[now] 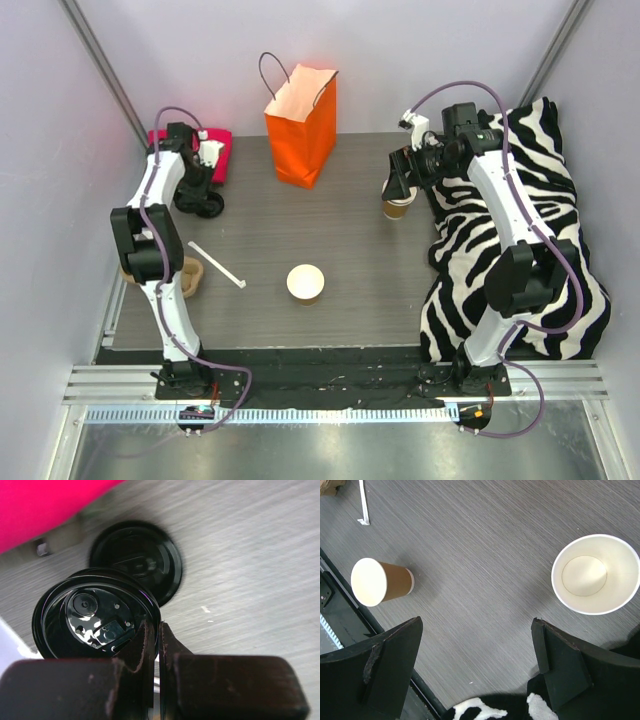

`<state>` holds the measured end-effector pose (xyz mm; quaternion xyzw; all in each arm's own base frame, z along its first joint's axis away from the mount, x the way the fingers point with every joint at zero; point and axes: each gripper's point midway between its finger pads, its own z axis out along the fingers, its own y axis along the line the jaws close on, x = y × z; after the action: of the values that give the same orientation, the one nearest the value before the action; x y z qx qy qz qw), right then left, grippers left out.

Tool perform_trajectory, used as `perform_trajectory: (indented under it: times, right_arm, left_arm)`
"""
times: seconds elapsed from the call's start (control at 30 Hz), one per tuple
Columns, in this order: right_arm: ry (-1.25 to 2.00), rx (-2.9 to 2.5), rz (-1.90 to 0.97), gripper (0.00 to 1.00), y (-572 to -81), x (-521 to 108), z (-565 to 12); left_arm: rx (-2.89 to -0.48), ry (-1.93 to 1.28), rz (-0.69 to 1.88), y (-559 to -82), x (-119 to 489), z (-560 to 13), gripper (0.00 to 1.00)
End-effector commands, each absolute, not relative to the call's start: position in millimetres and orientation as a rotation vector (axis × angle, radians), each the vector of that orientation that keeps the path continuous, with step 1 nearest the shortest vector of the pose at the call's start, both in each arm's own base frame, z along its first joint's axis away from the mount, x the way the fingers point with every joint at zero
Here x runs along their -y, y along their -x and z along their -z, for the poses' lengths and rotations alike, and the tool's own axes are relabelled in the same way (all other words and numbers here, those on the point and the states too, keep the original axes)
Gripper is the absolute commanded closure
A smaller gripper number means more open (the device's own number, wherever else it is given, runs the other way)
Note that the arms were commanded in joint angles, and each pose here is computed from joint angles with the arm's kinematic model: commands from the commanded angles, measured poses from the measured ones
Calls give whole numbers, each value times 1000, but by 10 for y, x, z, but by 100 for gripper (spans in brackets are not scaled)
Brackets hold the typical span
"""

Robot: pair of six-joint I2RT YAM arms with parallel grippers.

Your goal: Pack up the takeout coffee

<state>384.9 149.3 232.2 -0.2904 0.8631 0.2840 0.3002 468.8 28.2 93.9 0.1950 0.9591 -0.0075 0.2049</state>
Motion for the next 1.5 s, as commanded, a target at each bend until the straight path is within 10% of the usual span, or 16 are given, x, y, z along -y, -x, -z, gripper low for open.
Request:
perform_trajectory:
  times: [0.0,0.33,0.67,1.47]
  right_arm:
    - [787,-2236,-754,0,-3859,-1535,-2500]
    - [781,-2242,-747,0,-3868,-1526,-2495]
    - [786,-2238,-760,0,-3855,-1550,-2506]
    - [780,-2229,-762,0,-3787,-1548,-2546]
  left_arm:
    - [-2620,-374,-80,-4840,-749,-1107,100]
    - [-2662,-316,-30,-4907,-968,-811,96]
    - [-2574,-427,119,-4794,-751,-1196,42]
    - [-2577,-924,33,-4909,-178,-455,46]
